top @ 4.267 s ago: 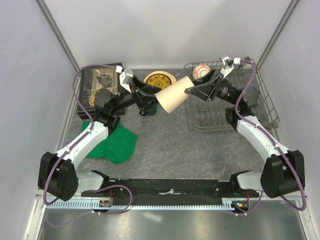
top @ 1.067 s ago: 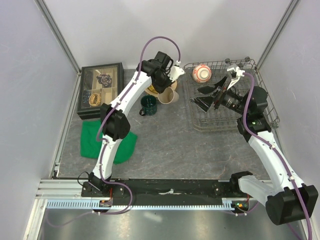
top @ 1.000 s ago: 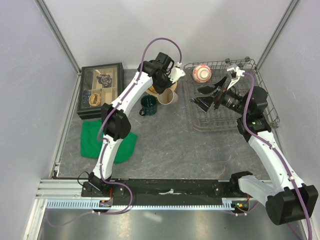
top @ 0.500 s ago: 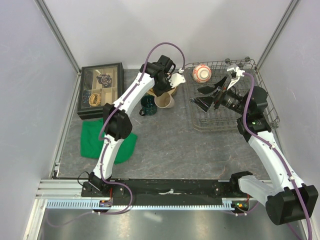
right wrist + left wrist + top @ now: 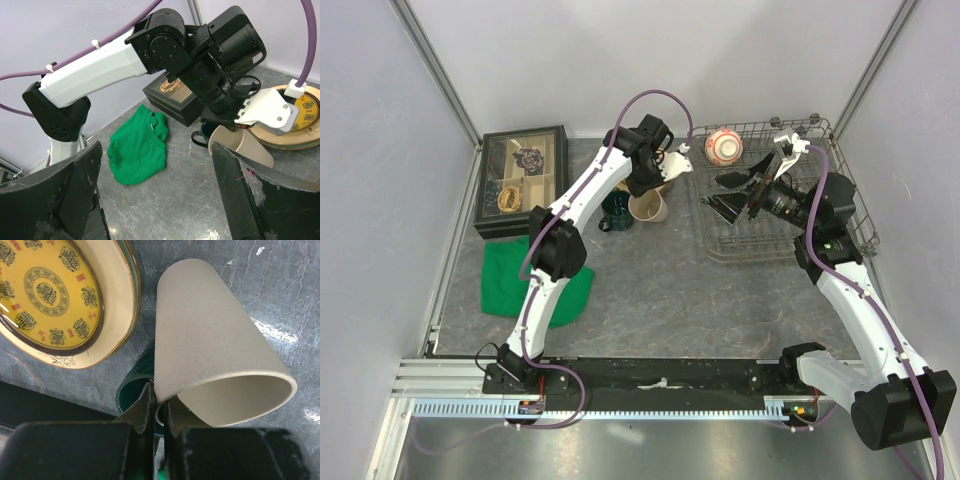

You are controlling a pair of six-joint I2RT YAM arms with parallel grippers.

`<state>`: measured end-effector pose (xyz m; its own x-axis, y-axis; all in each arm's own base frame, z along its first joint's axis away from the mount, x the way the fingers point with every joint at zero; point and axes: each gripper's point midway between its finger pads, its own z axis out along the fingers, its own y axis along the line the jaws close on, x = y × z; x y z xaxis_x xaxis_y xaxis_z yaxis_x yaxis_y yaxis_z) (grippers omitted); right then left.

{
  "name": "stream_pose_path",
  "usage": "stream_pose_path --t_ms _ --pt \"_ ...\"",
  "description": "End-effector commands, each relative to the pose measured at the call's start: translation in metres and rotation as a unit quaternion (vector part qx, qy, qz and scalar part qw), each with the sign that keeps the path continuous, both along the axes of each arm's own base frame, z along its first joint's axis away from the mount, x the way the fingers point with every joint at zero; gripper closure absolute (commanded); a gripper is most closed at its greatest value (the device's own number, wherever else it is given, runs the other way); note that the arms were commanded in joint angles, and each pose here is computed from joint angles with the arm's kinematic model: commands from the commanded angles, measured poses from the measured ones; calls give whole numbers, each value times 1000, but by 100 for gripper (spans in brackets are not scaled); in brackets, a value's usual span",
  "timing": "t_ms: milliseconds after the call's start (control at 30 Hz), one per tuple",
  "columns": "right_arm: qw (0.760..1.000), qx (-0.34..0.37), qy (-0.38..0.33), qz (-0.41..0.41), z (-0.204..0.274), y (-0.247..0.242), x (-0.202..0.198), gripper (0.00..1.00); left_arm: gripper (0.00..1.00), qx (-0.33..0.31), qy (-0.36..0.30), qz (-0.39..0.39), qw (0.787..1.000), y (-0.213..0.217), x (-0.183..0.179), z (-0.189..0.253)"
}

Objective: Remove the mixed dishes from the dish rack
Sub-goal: Place the cup at the center of the board.

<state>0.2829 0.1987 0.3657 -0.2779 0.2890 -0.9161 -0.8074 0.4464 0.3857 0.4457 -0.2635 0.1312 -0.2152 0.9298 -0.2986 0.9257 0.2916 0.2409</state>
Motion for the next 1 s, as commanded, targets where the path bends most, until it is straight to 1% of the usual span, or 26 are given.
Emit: stream_pose_path --t_ms 0,33,133,200,367,433,467,567,667,967 --pt "999 1 -38 -12 16 -4 -2 2 92 3 -7 -22 1000 -7 0 4" --pt "999 0 -37 -12 15 -4 -2 2 92 2 -5 -23 1000 -8 -1 2" --pt "999 0 -37 -13 14 -5 -1 2 85 5 -4 -24 1000 -9 -2 0" --pt "999 0 -37 -13 15 -5 -1 2 77 5 -6 -24 1000 -10 -1 0" --pt "999 0 -34 -15 13 -5 0 2 64 7 -5 -23 1000 -10 0 -3" --pt "999 0 -34 -15 13 -5 0 2 63 8 -7 -24 1000 -11 0 -3" --pt "999 0 -34 -15 13 -6 0 2 59 8 -6 -24 1000 -11 0 -4" --pt "999 0 -34 -15 12 -6 0 2 54 6 -11 -23 1000 -12 3 -3" --pt "999 0 -32 -15 12 -6 1 2 51 1 -21 -22 1000 -14 7 0" --pt "999 0 -32 -15 11 -6 1 2 48 -15 -41 -18 999 -21 14 7"
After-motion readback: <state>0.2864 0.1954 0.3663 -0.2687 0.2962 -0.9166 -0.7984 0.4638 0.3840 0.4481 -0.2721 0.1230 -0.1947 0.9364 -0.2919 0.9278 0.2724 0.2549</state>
